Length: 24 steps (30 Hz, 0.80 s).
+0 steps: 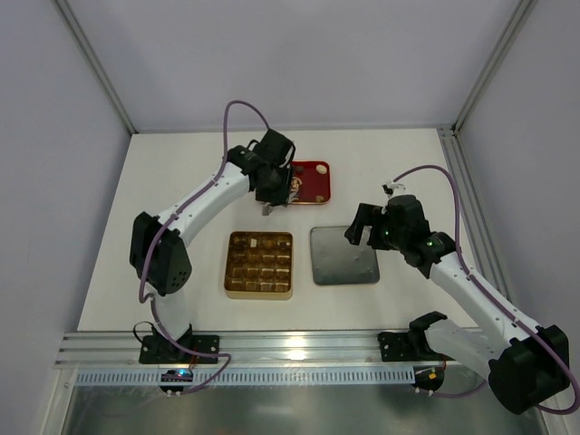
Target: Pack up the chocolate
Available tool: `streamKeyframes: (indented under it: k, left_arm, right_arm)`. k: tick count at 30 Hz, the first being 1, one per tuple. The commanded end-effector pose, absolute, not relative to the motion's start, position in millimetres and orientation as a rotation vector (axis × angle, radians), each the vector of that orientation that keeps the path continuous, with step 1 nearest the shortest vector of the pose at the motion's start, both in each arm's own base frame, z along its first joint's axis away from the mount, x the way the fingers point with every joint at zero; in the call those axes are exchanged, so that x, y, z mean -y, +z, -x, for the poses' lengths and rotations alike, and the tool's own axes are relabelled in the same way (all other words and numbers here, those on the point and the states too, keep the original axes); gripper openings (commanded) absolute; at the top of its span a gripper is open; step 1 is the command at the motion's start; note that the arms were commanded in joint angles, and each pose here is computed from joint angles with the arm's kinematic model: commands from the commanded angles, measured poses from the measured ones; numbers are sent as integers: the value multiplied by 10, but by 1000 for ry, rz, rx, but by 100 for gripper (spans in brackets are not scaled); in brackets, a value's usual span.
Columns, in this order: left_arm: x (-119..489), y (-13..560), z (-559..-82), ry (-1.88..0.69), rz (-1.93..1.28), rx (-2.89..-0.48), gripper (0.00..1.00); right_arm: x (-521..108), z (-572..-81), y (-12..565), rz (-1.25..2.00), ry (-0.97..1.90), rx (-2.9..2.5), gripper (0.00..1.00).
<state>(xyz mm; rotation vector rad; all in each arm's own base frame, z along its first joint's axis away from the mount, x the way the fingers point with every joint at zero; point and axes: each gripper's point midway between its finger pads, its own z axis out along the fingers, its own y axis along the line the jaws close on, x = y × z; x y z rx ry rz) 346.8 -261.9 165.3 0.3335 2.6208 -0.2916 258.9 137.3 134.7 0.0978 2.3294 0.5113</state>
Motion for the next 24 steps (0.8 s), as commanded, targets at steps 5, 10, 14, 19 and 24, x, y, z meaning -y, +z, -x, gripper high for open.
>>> streamKeyframes:
  k: [5, 10, 14, 19, 24]
  left_arm:
    - [2734, 1643, -3591, -324, -334, -2592, 40]
    - [2744, 1572, -3621, -313, -336, -2604, 40]
    - [2742, 1548, -3635, -305, -332, -2606, 40]
    - [2756, 1507, -3656, -299, -335, -2614, 40]
    - [2787, 1459, -3687, -293, -339, -2624, 40]
  right_arm:
    - [-1353, -2607, 1376, -83, 494, -2305, 100]
    - [-1345, -2601, 1376, -84, 490, -2304, 100]
    - [-1343, -2598, 1377, -82, 489, -2304, 100]
    - [-1335, -2598, 1370, -83, 486, -2305, 100]
    - [-1320, -2595, 1370, -86, 479, -2304, 100]
